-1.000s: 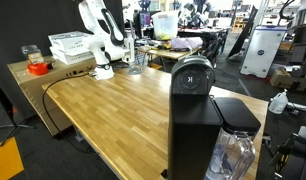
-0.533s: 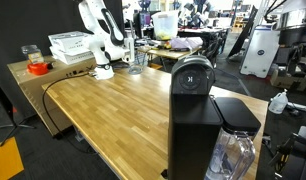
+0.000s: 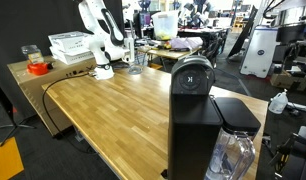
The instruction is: Put the white object into the pot.
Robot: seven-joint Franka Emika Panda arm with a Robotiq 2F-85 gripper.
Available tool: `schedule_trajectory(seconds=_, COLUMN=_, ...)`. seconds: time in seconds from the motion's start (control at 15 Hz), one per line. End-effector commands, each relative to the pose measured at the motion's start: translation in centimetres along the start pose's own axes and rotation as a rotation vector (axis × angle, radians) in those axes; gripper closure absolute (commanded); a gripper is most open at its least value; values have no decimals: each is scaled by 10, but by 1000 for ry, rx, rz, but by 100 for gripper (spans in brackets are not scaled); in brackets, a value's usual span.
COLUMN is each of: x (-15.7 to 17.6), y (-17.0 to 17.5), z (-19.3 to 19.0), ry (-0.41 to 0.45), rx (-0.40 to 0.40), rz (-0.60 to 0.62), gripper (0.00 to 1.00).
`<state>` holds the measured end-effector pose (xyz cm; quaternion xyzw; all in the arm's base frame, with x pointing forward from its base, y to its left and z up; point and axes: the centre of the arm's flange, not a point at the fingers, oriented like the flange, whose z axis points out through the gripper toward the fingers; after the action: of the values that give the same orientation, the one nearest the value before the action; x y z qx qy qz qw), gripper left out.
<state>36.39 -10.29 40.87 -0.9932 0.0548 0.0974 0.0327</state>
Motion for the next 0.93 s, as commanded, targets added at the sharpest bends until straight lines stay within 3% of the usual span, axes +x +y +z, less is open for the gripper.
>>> schedule_trajectory(seconds=0.0, x=41, y=-11, z=-13, ry=13, rx=-99, rz=-13, gripper=0)
schedule_trajectory(seconds=0.2, x=86, y=-36, z=-9, ry=-3, rx=-121, rz=-92, gripper=0)
schedule_trajectory(seconds=0.4, x=125, y=-64, z=11, ry=-41, rx=-63, rz=-168, gripper=0)
schedule_trajectory(seconds=0.47, x=97, y=-63, z=13, ry=-15, rx=-95, rz=-134, gripper=0)
schedule_trajectory(seconds=0.87, x=102, y=-64, z=13, ry=-17, rx=-92, rz=-132, gripper=0)
